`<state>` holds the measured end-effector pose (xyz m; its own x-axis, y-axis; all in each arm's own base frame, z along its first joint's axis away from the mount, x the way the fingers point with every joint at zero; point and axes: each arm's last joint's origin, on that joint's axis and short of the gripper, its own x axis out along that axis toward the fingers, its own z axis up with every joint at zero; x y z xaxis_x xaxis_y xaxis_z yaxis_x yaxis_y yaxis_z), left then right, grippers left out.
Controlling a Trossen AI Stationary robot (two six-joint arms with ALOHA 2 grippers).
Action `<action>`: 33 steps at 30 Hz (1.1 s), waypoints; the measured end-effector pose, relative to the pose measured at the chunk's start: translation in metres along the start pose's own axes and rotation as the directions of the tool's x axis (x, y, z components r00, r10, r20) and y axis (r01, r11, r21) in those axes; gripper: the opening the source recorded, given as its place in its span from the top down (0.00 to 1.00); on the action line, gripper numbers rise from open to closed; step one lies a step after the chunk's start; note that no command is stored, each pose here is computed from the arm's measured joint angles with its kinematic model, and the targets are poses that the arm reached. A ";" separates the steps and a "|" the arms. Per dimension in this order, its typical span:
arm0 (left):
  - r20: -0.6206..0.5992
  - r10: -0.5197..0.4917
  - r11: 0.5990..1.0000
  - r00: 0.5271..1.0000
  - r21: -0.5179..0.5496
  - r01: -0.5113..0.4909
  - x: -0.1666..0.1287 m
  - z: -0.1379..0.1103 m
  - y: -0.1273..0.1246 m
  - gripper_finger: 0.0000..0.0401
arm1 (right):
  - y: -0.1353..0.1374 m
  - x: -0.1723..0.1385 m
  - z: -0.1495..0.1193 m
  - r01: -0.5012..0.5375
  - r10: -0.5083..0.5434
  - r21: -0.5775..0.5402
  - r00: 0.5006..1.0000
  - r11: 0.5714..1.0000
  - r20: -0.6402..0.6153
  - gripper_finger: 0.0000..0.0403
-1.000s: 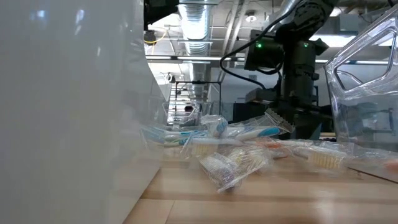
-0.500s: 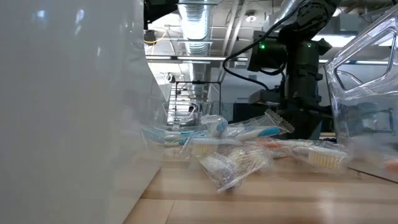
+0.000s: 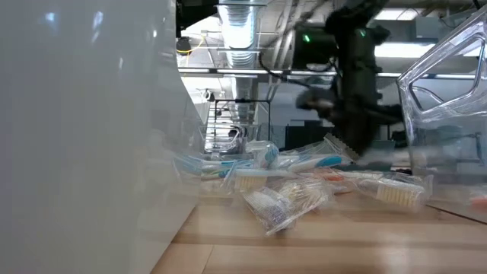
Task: Pick & Place Toothbrushes
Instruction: Put the purple toothbrush into the green bin
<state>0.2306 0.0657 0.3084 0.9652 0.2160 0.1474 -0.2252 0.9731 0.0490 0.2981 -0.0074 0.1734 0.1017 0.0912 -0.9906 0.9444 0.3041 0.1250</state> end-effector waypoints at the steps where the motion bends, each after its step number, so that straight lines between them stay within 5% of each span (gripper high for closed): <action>1: 0.000 0.000 1.000 1.000 0.000 0.000 0.000 0.000 0.000 0.66 | 0.004 -0.007 0.001 -0.011 0.011 -0.017 1.000 1.000 0.007 0.99; 10: -0.024 -0.001 1.000 1.000 -0.002 0.001 0.000 -0.002 0.000 0.66 | 0.013 -0.067 0.025 0.053 -0.049 -0.055 0.996 0.997 0.075 1.00; 18: -0.040 -0.010 1.000 0.999 -0.028 0.009 0.000 -0.004 -0.002 0.66 | -0.007 -0.125 0.074 0.090 -0.088 0.000 0.979 0.996 0.185 1.00; 25: -0.042 -0.043 0.998 0.998 -0.039 0.042 0.000 -0.004 -0.010 0.66 | -0.051 -0.162 0.133 0.032 -0.076 0.163 0.960 0.986 0.268 1.00; 33: -0.024 -0.059 0.998 0.998 -0.034 0.058 -0.004 0.002 -0.014 0.66 | -0.105 -0.159 0.182 -0.020 -0.086 0.441 0.972 0.897 0.219 1.00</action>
<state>0.2292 0.0512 0.3092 0.9797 0.1605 0.1202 -0.1645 0.9861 0.0239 0.2394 -0.2266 0.3074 0.0861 -0.1448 -0.9857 0.9832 -0.1473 0.1075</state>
